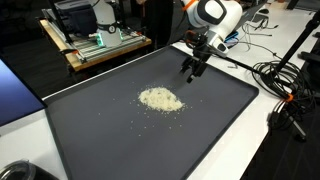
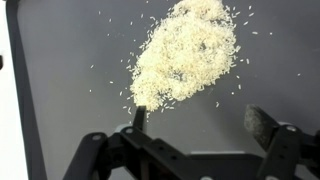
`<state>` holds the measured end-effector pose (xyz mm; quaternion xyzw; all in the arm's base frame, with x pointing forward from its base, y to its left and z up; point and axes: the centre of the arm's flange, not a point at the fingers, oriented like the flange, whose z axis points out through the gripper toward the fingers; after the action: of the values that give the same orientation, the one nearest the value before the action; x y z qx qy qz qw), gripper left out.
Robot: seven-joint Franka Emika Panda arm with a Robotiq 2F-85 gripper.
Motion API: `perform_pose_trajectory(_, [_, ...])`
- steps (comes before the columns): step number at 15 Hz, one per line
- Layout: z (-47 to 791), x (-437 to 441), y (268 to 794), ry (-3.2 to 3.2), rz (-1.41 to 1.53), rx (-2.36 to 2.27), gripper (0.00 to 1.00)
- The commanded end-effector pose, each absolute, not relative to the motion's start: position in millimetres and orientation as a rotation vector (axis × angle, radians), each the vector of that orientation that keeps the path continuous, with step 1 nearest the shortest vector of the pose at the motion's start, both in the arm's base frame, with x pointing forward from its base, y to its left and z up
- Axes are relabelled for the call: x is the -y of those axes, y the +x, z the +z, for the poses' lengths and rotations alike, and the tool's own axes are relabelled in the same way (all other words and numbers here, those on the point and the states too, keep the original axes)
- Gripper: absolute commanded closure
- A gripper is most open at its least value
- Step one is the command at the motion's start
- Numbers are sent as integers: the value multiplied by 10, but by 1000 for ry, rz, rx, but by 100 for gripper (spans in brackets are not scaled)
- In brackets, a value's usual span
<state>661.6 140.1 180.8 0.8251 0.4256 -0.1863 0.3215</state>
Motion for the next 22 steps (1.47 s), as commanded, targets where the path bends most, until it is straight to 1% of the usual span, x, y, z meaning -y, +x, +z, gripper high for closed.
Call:
perform_pose_trajectory(1, [1795, -1443, 6767, 2156, -606, -1151, 0])
perform_pose_trajectory(18, [1451, -1431, 6910, 2095, -847, -1248, 0])
perform_pose_trajectory(22, [1526, -1347, 6867, 2144, -831, -1265, 0])
